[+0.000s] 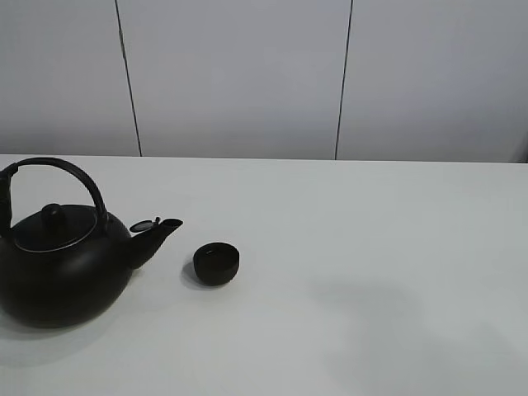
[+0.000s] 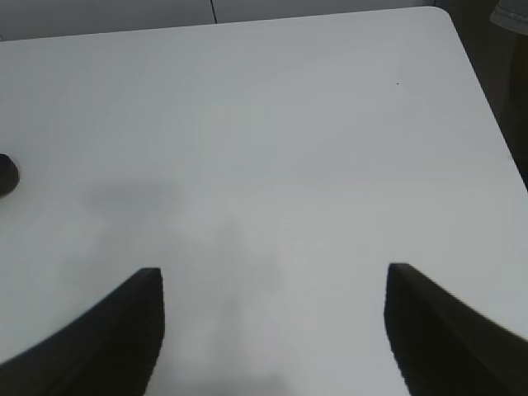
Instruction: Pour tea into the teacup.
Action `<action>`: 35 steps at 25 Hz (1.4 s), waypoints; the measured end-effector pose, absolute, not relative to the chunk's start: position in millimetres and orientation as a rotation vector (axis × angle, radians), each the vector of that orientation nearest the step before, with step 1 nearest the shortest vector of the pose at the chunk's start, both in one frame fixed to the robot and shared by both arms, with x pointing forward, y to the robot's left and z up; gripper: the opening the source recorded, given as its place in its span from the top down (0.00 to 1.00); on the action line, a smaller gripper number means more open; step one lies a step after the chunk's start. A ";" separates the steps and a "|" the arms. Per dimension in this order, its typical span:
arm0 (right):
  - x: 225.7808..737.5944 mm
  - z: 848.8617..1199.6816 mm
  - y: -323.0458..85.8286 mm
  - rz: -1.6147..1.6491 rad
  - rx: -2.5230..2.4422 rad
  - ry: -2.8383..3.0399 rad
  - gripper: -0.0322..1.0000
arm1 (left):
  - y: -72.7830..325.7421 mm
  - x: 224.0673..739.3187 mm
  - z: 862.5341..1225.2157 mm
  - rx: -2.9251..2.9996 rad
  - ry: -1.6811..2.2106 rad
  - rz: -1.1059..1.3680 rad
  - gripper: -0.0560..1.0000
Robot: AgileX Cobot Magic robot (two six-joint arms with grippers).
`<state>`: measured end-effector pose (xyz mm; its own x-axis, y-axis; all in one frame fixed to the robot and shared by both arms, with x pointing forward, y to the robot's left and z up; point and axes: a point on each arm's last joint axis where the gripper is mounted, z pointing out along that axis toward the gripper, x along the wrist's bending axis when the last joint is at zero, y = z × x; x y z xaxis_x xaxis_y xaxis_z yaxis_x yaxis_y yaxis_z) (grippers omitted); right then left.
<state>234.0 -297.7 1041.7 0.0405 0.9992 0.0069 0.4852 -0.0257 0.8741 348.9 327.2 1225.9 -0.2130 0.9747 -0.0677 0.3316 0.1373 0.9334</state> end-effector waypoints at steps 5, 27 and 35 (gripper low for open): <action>234.0 1041.7 -297.7 0.909 1.603 1.533 0.47 | 275.6 223.3 1258.4 1.268 1.462 1.169 0.67; 233.9 1041.6 -297.7 0.908 1.604 1.534 0.47 | 275.2 217.9 1066.5 1.501 1.655 0.982 0.67; 233.9 1041.6 -297.7 0.908 1.604 1.534 0.47 | 286.4 226.7 1046.0 1.621 1.595 0.908 0.67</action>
